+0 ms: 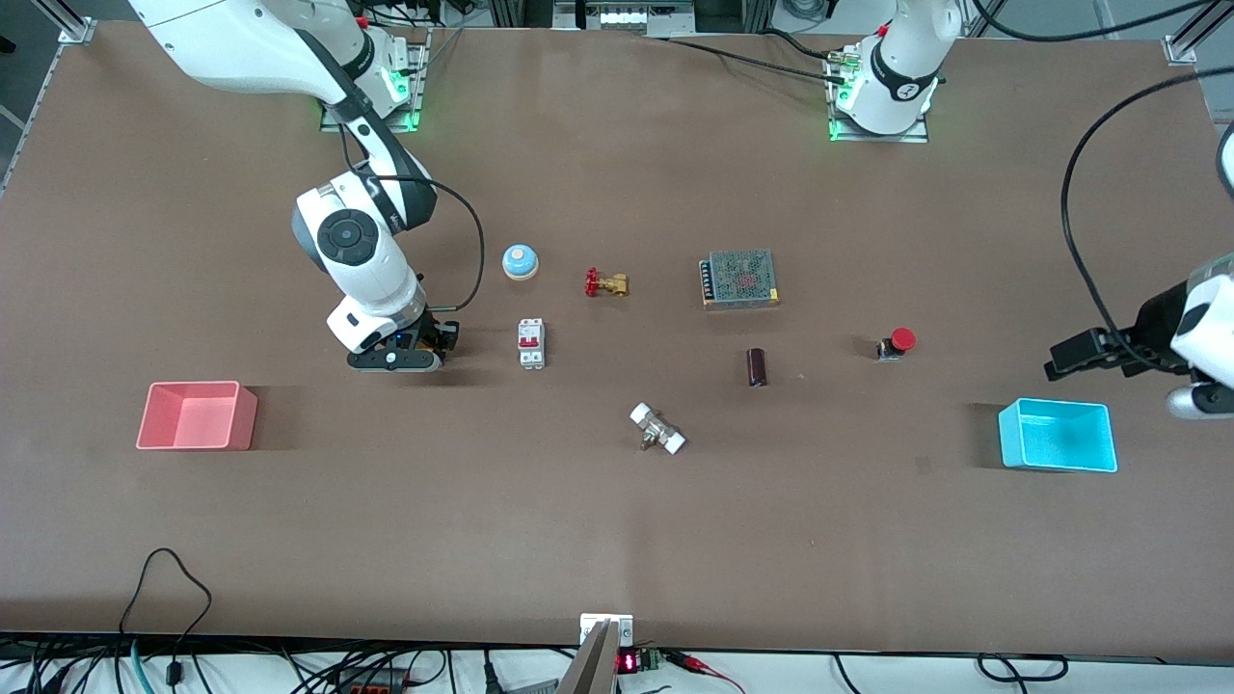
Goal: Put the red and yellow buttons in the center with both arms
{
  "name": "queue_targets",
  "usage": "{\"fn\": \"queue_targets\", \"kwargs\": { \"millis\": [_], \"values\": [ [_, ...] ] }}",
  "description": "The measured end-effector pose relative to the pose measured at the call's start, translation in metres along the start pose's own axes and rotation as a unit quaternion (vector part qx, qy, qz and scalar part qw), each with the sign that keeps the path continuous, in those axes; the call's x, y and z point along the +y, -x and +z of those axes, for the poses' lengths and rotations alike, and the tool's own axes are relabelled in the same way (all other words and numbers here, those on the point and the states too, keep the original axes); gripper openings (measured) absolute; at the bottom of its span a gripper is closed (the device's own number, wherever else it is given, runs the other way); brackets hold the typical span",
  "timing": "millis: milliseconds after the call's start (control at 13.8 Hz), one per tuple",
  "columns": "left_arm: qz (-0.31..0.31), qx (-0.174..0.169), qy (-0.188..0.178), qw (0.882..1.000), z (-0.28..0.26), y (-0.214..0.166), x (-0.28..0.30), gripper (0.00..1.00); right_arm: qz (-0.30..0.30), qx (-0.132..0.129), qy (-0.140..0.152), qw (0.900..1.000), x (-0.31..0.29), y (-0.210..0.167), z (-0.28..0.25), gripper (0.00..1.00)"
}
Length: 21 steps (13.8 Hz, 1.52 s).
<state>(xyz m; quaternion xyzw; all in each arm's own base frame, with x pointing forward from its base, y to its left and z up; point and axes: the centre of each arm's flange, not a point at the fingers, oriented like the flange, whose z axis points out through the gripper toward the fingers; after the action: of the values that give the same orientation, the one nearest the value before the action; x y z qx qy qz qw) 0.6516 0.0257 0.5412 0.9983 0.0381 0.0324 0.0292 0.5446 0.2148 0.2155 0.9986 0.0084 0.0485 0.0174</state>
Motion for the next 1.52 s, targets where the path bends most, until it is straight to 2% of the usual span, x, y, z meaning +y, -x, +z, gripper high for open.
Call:
{"fn": "queue_targets", "kwargs": {
  "millis": [145, 217, 290, 362, 435, 652, 797, 942, 1014, 1087, 1232, 1377, 1522],
  "values": [
    [0.007, -0.005, -0.002, 1.0, -0.005, 0.007, 0.01, 1.0, 0.0, 0.001, -0.003, 1.0, -0.001, 0.0, 0.003, 0.58],
    [0.009, -0.006, -0.005, 1.0, -0.006, 0.009, 0.013, 1.0, 0.0, 0.0, -0.003, 1.0, -0.001, 0.001, 0.005, 0.59],
    [0.01, -0.007, -0.007, 1.0, -0.005, 0.011, 0.016, 1.0, 0.0, 0.0, -0.004, 1.0, -0.001, 0.001, 0.006, 0.67],
    [0.009, -0.01, -0.009, 1.0, -0.004, 0.012, 0.016, 1.0, 0.0, 0.001, -0.004, 1.0, -0.001, 0.001, 0.005, 0.67],
    [0.007, -0.016, -0.01, 1.0, -0.003, 0.014, 0.015, 1.0, 0.001, 0.004, -0.006, 1.0, -0.001, -0.001, 0.004, 0.72],
    [0.005, -0.025, -0.011, 1.0, -0.002, 0.016, 0.012, 1.0, 0.002, 0.021, 0.002, 1.0, 0.006, -0.022, -0.026, 0.99],
    [0.011, -0.026, -0.01, 1.0, -0.002, 0.017, 0.019, 1.0, -0.007, 0.028, 0.02, 0.999, 0.018, -0.041, -0.069, 1.0],
    [0.013, -0.026, -0.01, 1.0, -0.002, 0.017, 0.024, 1.0, 0.009, 0.036, 0.012, 0.999, 0.037, -0.054, -0.126, 1.0],
    [0.013, -0.024, -0.01, 1.0, -0.004, 0.017, 0.024, 1.0, -0.004, 0.037, 0.013, 0.999, 0.047, -0.055, -0.159, 1.0],
    [0.012, -0.027, -0.01, 1.0, -0.007, 0.019, 0.023, 1.0, -0.021, 0.032, 0.016, 0.999, 0.06, -0.054, -0.193, 1.0],
    [0.009, -0.031, -0.011, 0.999, -0.02, 0.026, 0.019, 1.0, -0.038, -0.001, 0.007, 0.999, 0.098, -0.054, -0.258, 1.0],
    [0.006, -0.018, -0.011, 1.0, -0.047, 0.036, 0.016, 1.0, -0.023, -0.022, -0.001, 0.999, 0.145, -0.06, -0.316, 1.0],
    [0.006, -0.017, -0.011, 1.0, -0.061, 0.046, 0.015, 1.0, 0.01, -0.034, -0.003, 0.999, 0.196, -0.065, -0.352, 1.0]
  ]
}}
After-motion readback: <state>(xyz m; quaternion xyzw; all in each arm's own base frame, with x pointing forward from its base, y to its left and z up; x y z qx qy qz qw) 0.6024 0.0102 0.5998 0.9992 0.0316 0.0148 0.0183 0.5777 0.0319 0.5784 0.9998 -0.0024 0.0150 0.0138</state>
